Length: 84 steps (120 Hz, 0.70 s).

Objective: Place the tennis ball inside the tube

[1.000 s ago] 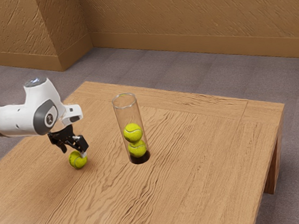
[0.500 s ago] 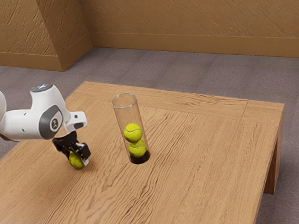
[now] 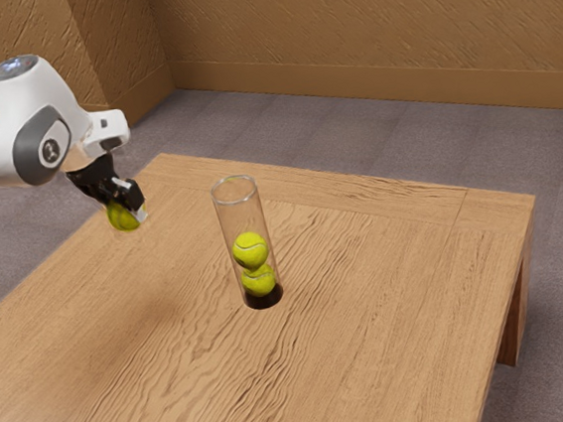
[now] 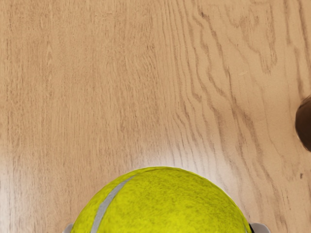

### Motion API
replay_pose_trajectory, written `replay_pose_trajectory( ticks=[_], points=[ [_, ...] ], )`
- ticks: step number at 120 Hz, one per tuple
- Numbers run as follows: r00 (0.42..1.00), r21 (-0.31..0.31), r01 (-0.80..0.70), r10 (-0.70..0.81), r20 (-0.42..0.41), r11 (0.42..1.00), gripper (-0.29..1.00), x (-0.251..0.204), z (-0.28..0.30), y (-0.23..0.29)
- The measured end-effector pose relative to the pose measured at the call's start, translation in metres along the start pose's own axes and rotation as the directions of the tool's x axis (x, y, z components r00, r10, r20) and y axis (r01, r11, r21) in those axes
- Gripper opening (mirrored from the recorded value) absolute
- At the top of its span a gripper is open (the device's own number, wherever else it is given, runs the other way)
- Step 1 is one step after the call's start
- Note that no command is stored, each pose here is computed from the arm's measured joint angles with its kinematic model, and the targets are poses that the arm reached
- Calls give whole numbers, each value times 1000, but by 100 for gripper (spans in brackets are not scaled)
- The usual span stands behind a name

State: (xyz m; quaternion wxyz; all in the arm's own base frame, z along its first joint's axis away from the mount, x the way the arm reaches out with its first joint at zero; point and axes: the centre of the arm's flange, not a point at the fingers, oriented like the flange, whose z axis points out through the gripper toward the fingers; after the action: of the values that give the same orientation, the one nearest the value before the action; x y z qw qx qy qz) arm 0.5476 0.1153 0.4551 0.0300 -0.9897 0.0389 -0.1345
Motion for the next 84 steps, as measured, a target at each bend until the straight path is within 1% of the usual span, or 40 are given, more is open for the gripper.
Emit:
replay_pose_trajectory(
  ticks=[6, 11, 17, 23, 39, 54, 75, 84],
  points=[
    [999, 13, -16, 17, -51, 1000, 28, 14, -48, 8],
    [996, 11, -41, 42, -77, 999, 28, 25, -78, 23],
    [993, -3, -75, 74, -89, 997, 28, 37, -101, 45],
    [992, -20, -97, 95, -86, 995, 28, 46, -112, 60],
    [991, -69, -134, 131, -42, 989, 28, 67, -102, 83],
    [986, -100, -166, 166, -9, 981, 27, 78, -90, 105],
    [977, -128, -214, 215, -5, 968, 27, 97, -82, 134],
    [975, -139, -221, 223, 4, 965, 27, 106, -71, 139]
  ],
)
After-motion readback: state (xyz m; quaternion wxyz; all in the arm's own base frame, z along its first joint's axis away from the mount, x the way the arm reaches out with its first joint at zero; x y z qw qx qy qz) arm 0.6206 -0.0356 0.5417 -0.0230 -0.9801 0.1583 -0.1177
